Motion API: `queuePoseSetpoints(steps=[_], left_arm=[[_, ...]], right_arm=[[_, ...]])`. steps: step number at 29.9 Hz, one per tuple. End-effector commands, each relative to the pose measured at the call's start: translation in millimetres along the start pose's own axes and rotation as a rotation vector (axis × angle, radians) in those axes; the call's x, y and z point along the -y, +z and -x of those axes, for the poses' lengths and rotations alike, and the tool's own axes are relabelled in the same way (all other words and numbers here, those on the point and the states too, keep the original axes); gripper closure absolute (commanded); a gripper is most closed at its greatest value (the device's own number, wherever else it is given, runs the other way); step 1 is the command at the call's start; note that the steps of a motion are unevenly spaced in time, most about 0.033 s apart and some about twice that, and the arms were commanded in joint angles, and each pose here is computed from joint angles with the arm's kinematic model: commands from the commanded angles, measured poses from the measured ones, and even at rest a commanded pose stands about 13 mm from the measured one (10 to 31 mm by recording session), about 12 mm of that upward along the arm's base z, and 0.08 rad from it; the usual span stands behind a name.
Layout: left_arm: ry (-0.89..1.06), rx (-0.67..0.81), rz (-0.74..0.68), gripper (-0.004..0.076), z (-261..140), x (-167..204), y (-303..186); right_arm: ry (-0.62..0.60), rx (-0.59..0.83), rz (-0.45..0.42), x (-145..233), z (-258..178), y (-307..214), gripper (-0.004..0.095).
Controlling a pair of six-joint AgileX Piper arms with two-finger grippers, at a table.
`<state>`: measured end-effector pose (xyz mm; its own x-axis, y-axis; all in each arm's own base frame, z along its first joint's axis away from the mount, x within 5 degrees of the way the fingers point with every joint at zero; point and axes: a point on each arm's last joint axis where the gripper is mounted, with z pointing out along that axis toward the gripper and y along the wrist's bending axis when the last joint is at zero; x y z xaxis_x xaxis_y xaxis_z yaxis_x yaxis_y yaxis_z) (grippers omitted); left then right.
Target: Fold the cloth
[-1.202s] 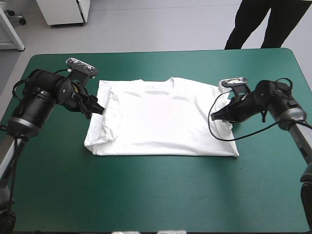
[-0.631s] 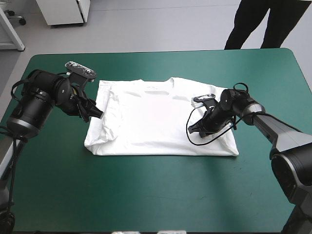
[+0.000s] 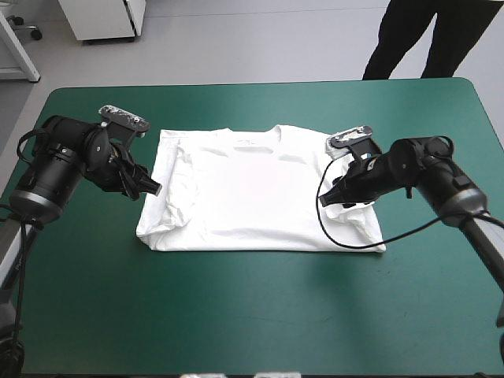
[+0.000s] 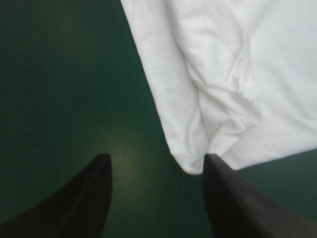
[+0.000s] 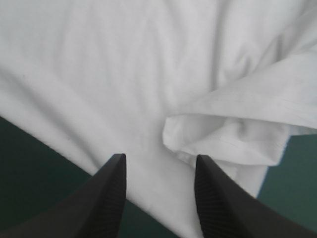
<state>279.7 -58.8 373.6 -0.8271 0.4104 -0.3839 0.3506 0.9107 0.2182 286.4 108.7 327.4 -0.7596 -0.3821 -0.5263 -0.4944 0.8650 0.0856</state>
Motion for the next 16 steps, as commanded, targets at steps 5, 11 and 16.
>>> queuePoseSetpoints(steps=[5, 11, 16], left_arm=[[-0.139, 0.003, -0.028, 0.0325, -27, -15, 13], [-0.164, -0.029, -0.102, 0.0325, -50, -2, 43], [-0.177, -0.05, -0.103, 0.0325, -70, 8, 77]], right_arm=[[-0.005, 0.096, -0.12, -5, -13, -69, 0.0475], [-0.005, 0.098, -0.137, -5, -16, -76, 0.0481], [0.005, 0.051, -0.147, -2, -27, -60, 0.048]])
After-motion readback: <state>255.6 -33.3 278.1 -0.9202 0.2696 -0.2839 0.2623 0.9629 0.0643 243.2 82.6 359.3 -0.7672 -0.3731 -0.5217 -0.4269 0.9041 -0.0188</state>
